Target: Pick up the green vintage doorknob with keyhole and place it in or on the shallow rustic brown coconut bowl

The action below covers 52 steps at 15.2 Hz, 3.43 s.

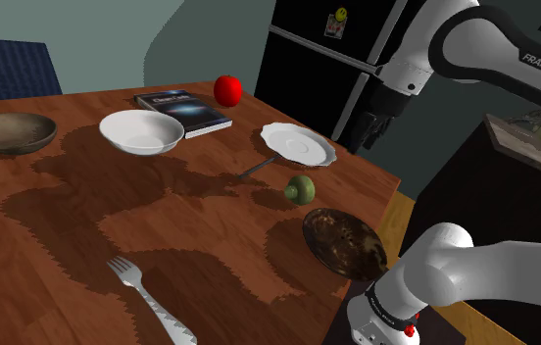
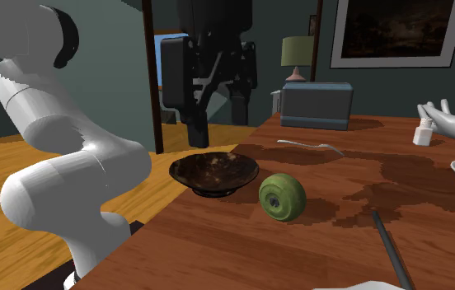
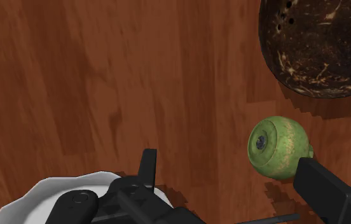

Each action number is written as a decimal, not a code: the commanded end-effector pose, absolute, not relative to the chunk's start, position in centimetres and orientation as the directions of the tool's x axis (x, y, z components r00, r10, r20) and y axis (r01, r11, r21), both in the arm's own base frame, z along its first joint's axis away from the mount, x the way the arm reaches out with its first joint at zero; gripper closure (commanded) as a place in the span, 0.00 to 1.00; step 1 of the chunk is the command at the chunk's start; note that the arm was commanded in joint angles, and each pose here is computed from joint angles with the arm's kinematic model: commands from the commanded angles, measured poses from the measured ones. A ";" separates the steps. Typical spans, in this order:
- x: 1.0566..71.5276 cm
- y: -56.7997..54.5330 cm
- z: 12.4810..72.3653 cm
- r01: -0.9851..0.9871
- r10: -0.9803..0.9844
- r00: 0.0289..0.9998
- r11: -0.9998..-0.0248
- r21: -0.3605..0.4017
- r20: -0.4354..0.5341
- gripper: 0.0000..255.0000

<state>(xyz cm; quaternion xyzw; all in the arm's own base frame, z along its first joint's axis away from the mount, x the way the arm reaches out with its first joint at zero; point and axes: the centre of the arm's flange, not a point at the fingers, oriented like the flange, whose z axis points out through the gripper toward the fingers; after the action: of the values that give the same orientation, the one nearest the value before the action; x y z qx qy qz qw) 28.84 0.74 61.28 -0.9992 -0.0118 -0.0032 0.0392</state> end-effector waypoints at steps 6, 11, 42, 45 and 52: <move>28.8 6.0 57.6 0.078 0.072 0.995 -0.993 -0.084 0.068 0.00; 28.6 11.4 54.0 0.132 0.121 0.984 -0.988 -0.085 0.129 0.00; 29.1 12.2 52.3 0.137 0.125 0.983 -0.987 -0.085 0.134 1.00; 29.1 12.2 53.9 0.137 0.125 0.983 -0.987 -0.085 0.134 1.00; 29.1 12.2 57.6 0.137 0.125 0.983 -0.987 -0.085 0.134 1.00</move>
<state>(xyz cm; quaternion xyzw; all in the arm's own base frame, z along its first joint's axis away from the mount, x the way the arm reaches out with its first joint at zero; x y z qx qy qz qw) 29.04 12.30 57.14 -0.9946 -0.0658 -0.0644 0.0473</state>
